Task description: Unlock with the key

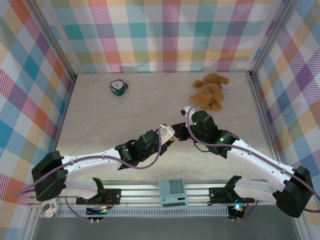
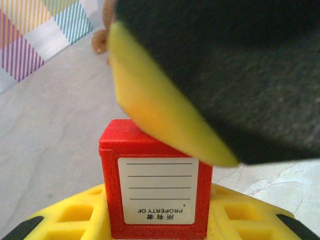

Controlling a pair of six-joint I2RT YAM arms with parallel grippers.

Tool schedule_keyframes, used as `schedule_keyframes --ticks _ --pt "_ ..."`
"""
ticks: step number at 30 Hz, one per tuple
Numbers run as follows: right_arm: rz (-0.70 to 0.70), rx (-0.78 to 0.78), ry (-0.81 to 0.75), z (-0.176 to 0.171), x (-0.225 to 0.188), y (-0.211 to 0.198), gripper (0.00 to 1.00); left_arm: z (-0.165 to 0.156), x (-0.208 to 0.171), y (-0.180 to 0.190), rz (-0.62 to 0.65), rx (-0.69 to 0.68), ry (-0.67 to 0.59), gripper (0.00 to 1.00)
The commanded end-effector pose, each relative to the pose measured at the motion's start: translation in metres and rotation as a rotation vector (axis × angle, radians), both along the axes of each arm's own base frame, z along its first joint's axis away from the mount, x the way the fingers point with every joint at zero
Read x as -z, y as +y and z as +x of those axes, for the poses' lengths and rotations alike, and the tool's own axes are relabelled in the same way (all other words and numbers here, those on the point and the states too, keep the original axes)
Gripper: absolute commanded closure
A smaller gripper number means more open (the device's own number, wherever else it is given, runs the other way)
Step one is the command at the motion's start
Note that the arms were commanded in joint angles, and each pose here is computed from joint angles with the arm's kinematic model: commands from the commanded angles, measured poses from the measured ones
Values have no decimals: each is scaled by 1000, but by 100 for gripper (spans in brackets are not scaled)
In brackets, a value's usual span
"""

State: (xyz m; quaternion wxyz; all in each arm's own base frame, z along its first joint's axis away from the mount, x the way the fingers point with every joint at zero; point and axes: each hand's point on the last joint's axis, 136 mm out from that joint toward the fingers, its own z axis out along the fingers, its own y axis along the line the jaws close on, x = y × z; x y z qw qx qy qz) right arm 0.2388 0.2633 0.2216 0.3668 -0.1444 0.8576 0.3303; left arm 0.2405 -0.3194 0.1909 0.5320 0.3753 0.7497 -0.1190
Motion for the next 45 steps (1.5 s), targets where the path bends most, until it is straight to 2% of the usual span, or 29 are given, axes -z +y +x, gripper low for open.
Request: schedule_keyframes --ticks 1,11,14,21,26,30,37,45 --pt "-65 10 43 -10 4 -24 74 5 -61 -2 -174 -24 -76 78" --pt "3 40 -35 -5 -42 -44 60 2 -19 10 12 -35 -16 77" --pt "-6 59 -32 -3 -40 -56 57 9 -12 13 135 -43 -41 76" --pt "45 96 47 13 -33 -77 54 31 -20 16 413 -63 -242 77" --pt "85 61 71 18 -30 -74 53 47 -34 17 564 -92 -427 78" --pt "110 11 87 17 -26 -67 52 50 -27 14 682 -92 -541 78" --pt "123 -68 89 13 -22 -56 51 38 -19 3 775 -72 -712 79" --pt "86 -101 164 16 4 -51 52 23 13 -8 867 -25 -781 78"
